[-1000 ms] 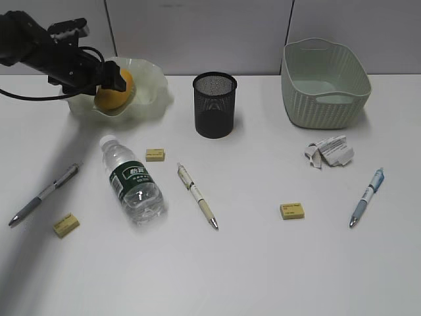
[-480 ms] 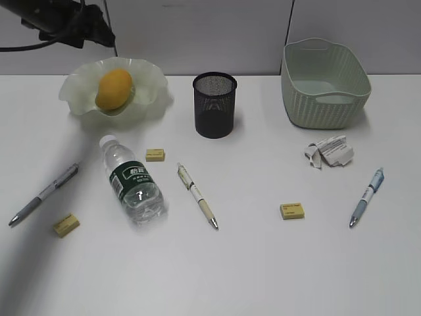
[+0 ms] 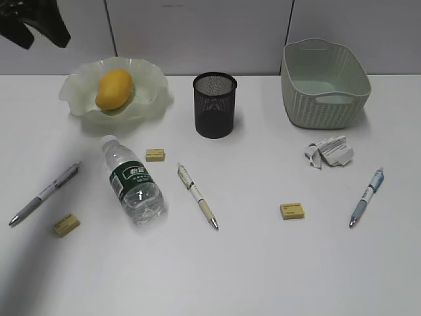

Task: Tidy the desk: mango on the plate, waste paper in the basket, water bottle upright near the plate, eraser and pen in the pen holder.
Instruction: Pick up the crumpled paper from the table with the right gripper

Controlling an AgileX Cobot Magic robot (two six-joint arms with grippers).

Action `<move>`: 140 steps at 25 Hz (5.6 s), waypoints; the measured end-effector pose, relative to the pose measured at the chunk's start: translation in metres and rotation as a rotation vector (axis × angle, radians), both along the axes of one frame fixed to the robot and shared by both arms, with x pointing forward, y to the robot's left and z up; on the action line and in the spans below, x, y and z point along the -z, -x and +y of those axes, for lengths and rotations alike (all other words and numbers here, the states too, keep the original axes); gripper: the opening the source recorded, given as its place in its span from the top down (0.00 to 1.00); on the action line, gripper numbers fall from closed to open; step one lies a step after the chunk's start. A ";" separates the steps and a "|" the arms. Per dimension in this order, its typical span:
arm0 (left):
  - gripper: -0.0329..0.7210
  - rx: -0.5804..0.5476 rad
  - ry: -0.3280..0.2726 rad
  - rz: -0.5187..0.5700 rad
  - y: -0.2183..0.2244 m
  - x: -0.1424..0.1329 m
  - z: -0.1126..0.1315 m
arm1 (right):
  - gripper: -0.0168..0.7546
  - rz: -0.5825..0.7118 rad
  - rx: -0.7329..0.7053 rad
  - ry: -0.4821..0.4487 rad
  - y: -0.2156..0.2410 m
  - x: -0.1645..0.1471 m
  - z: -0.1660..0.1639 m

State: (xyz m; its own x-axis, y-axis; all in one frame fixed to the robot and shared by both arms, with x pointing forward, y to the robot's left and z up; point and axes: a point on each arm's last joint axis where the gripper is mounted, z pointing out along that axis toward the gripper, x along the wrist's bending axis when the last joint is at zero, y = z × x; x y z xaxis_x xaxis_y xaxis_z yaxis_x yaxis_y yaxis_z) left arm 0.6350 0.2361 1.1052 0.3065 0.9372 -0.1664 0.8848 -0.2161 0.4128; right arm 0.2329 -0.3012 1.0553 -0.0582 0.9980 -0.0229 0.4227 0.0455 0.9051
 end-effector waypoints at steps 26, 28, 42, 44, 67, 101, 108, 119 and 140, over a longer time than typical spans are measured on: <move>0.26 -0.110 0.065 -0.308 0.276 -0.002 0.034 | 0.24 0.001 0.000 0.000 0.000 0.000 0.000; 0.26 -0.122 0.080 -0.344 0.293 0.003 0.035 | 0.24 0.001 0.000 0.000 0.000 0.000 0.000; 0.27 -0.263 0.000 -0.544 0.366 0.034 0.060 | 0.24 0.000 -0.001 -0.002 0.000 0.000 0.000; 0.27 -0.267 -0.011 -0.531 0.365 0.037 0.060 | 0.24 0.000 -0.001 -0.001 0.000 0.000 0.000; 0.28 -0.264 -0.028 -0.469 0.366 0.048 0.060 | 0.31 -0.024 0.001 -0.028 -0.087 -0.026 0.007; 0.30 -0.264 -0.028 -0.467 0.366 0.049 0.061 | 0.14 0.471 0.248 -0.427 -0.328 0.109 0.037; 0.30 -0.264 -0.028 -0.467 0.366 0.049 0.061 | 0.14 0.516 0.236 -0.455 -0.353 0.124 0.054; 0.30 -0.264 -0.028 -0.467 0.366 0.049 0.061 | 0.16 0.601 0.292 -0.489 -0.368 0.162 0.065; 0.30 -0.264 -0.028 -0.467 0.366 0.049 0.061 | 0.71 0.597 0.336 -0.514 -0.395 0.189 0.068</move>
